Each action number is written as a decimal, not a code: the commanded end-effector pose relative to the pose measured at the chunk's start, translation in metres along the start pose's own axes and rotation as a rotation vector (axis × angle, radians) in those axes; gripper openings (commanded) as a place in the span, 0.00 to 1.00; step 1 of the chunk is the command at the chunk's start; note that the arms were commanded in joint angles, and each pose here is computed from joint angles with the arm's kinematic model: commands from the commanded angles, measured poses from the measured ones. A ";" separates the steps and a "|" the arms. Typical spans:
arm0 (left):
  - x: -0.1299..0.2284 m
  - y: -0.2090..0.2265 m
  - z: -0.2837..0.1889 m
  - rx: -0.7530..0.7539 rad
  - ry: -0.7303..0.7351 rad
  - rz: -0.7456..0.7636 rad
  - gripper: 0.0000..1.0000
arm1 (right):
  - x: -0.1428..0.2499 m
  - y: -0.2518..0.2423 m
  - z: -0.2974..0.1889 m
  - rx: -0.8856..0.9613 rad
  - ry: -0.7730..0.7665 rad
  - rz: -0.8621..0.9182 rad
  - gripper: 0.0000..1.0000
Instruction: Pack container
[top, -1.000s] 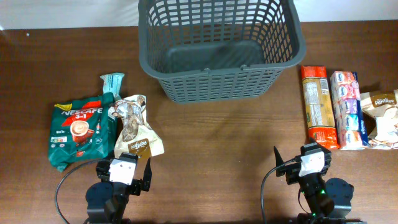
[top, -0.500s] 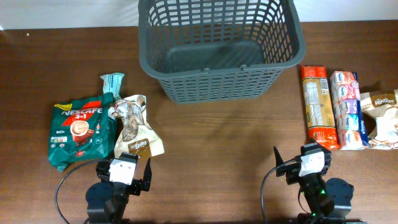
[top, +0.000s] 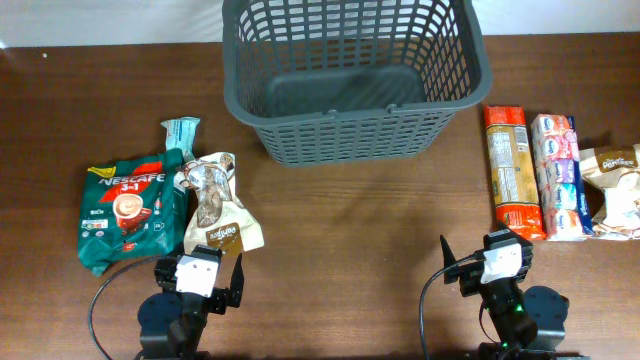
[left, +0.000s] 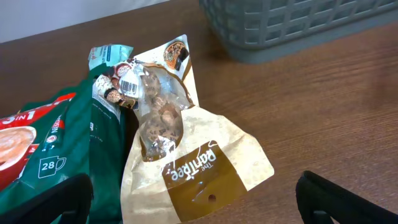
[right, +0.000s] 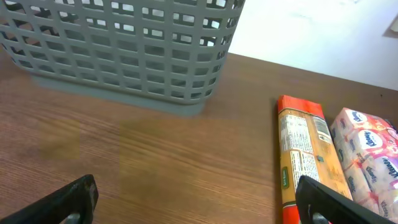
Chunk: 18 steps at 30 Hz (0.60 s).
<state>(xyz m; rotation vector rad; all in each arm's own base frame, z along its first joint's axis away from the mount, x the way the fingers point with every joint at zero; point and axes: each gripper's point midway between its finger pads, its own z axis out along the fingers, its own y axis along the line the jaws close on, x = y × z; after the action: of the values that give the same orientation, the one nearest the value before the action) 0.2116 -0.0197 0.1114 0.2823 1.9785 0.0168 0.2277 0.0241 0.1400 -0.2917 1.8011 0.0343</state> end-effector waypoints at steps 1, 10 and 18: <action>-0.002 -0.001 0.001 0.005 -0.015 0.007 0.99 | 0.002 0.003 0.001 -0.013 -0.001 0.007 0.99; -0.006 -0.001 0.001 0.003 -0.032 0.016 0.99 | 0.000 0.003 0.001 -0.013 -0.007 0.006 0.99; -0.068 0.011 -0.010 -0.052 -0.289 0.048 0.99 | -0.001 0.010 0.000 -0.054 -0.013 0.007 0.99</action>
<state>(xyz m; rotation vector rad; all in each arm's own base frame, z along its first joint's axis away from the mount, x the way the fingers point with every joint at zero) 0.2284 -0.0195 0.1588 0.2721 1.7707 0.0474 0.2279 0.0249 0.1408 -0.2943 1.7966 0.0381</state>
